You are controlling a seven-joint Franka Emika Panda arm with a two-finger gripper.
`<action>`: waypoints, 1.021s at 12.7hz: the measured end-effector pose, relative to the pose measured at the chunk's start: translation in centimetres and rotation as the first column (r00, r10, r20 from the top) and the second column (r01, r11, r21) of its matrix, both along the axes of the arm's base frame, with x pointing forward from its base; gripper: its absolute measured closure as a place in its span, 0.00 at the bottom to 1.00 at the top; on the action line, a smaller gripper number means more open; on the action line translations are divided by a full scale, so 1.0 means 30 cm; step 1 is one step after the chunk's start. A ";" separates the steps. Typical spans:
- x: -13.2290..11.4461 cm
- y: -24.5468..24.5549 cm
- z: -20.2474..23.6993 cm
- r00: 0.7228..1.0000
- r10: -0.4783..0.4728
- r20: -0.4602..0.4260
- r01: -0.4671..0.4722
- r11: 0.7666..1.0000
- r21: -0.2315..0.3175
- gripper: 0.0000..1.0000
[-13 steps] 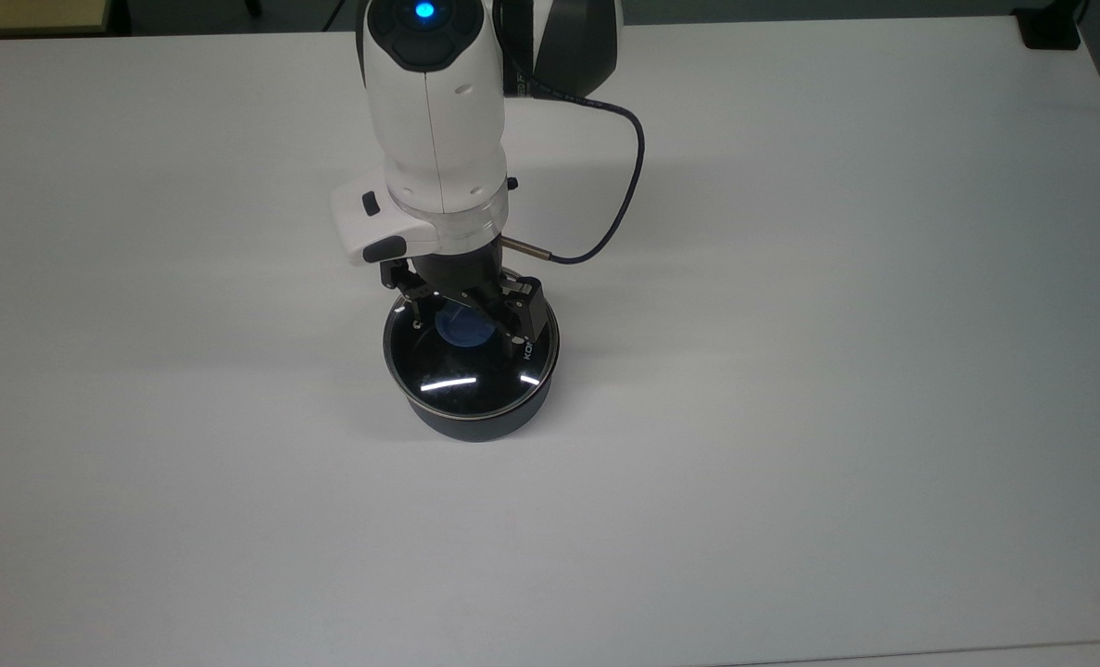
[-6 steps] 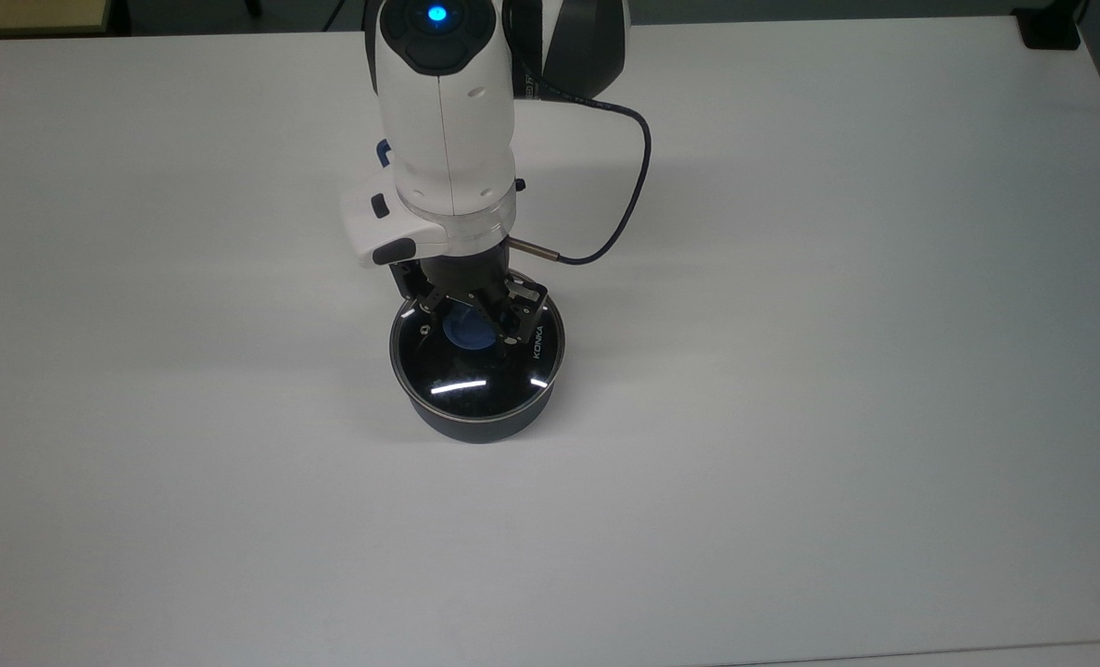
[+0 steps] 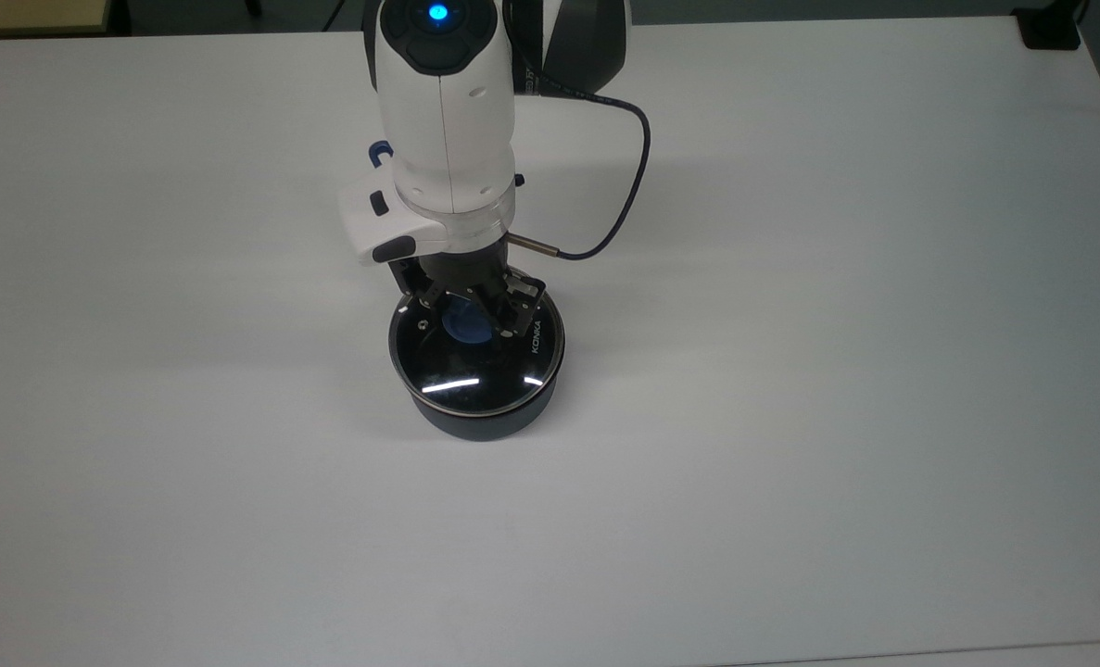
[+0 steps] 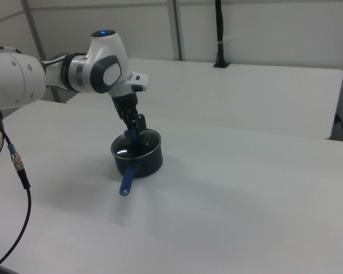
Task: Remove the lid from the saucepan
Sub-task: 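Lift the glass lid up off the saucepan rim, then carry the lid away from the saucepan and lower it onto the table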
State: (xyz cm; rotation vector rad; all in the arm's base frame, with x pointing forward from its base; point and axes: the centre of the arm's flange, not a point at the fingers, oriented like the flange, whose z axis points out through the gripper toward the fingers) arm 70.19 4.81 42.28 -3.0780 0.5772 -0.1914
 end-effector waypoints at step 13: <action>-0.101 0.335 0.207 0.989 0.150 0.004 -0.150 0.988 -0.027 0.39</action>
